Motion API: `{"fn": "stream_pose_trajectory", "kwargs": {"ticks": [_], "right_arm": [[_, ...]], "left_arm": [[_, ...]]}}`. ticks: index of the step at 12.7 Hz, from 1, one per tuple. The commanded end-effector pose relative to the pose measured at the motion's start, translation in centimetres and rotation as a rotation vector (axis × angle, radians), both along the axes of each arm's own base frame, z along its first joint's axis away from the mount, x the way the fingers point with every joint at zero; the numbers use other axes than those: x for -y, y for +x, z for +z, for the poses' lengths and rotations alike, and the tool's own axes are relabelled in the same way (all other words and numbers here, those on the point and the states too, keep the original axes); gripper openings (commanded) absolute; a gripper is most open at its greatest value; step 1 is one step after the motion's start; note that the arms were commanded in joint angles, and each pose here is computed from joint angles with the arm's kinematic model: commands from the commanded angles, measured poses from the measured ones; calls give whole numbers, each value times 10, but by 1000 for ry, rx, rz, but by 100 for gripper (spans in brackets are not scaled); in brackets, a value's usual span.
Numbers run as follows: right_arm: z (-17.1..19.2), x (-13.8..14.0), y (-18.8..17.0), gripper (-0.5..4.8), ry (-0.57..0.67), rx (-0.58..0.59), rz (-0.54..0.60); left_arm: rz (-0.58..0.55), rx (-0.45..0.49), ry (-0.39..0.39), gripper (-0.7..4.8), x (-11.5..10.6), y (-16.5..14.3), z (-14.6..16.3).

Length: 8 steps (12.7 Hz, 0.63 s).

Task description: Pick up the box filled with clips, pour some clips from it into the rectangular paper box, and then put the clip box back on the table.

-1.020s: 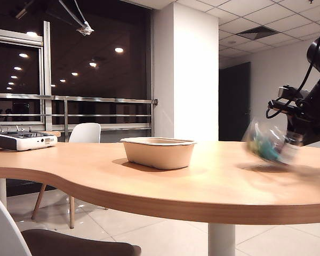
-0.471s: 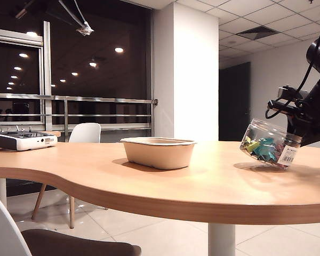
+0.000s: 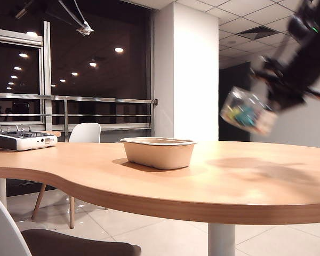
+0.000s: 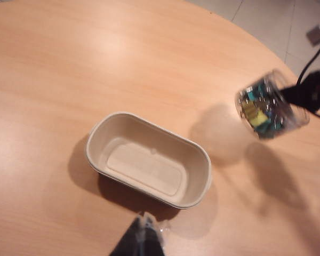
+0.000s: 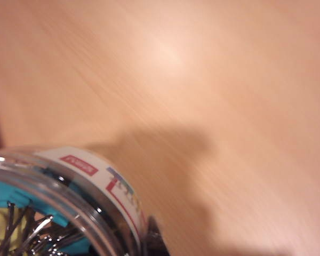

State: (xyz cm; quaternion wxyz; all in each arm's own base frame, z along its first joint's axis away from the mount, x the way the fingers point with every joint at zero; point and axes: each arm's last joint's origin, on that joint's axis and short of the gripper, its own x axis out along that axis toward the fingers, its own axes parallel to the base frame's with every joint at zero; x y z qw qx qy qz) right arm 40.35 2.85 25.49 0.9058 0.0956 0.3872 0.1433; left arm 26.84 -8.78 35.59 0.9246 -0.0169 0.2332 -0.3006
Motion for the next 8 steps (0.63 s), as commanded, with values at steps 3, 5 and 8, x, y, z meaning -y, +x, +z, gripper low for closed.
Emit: {"fn": "stream_pose_trajectory", "kwargs": {"ticks": [3,5,8], "right_arm": [[54,-55,7,-2,-62,209,71],[64,-90,13,-2,-56,296,127],[52,-130,30,-2,-54,298,183]], "left_arm": [[-1,14,-4,-6,0,-1,3],[0,14,-4,-6,0,-1,3],[-4,12,-6,-6,0,-1,3]]}}
